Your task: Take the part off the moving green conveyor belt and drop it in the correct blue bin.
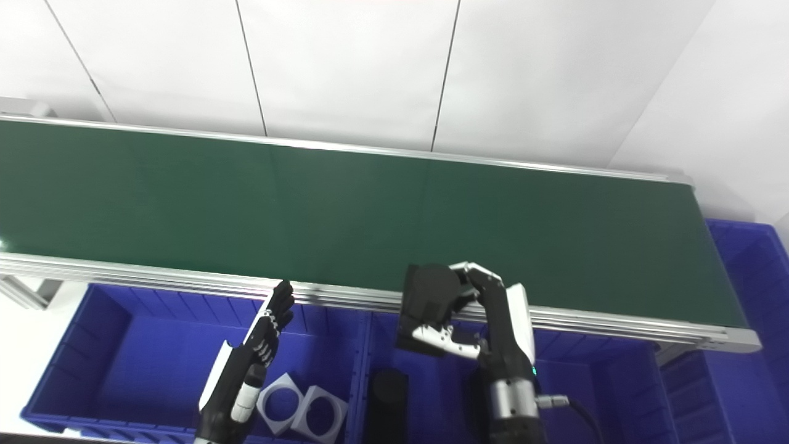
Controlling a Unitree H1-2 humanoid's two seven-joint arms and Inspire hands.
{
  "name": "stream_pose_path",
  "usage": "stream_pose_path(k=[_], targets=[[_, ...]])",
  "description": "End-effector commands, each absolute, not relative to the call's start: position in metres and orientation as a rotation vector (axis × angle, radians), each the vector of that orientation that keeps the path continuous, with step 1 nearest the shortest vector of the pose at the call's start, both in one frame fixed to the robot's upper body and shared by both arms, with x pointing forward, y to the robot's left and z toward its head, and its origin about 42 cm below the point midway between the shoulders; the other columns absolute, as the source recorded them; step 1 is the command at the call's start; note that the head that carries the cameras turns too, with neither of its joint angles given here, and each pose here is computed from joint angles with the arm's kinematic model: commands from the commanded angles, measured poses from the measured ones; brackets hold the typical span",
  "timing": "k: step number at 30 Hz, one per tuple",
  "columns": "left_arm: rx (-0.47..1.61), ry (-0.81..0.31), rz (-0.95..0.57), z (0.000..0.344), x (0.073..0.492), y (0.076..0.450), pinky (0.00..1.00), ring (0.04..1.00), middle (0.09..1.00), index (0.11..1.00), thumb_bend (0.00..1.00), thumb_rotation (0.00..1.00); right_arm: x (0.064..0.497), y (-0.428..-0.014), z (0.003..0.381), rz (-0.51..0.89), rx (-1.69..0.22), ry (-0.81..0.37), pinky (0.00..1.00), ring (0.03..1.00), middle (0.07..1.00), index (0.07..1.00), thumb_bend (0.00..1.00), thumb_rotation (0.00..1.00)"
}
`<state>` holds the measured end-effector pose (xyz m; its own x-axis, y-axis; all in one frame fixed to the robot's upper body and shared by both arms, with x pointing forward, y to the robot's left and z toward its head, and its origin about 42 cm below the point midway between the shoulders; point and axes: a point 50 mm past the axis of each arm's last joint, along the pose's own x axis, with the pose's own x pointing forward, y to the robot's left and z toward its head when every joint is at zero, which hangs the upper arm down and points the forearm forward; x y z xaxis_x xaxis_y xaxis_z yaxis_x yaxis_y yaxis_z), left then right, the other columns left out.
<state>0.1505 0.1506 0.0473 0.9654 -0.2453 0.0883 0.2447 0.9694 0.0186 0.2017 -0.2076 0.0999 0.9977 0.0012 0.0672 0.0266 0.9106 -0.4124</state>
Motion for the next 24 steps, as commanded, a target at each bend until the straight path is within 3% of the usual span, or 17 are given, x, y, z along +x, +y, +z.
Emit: stream_pose_path(k=[1, 10, 24], targets=[[0.012, -0.175, -0.249, 0.061, 0.161, 0.151, 0.97, 0.994, 1.0, 0.988, 0.77, 1.0, 0.201, -0.21, 0.108, -0.005, -0.453, -0.136, 0.38, 0.423, 0.506, 0.502, 0.51, 0.0], [0.049, -0.17, -0.243, 0.067, 0.174, 0.156, 0.97, 0.998, 1.0, 0.99, 0.81, 1.0, 0.191, -0.219, 0.094, 0.044, -0.569, -0.055, 0.38, 0.429, 0.502, 0.497, 0.51, 0.0], [0.061, -0.148, -0.238, 0.07, 0.177, 0.159, 0.97, 0.995, 1.0, 0.983, 0.8, 1.0, 0.19, -0.228, 0.088, 0.157, -0.825, 0.028, 0.48, 0.483, 0.485, 0.476, 0.52, 0.0]])
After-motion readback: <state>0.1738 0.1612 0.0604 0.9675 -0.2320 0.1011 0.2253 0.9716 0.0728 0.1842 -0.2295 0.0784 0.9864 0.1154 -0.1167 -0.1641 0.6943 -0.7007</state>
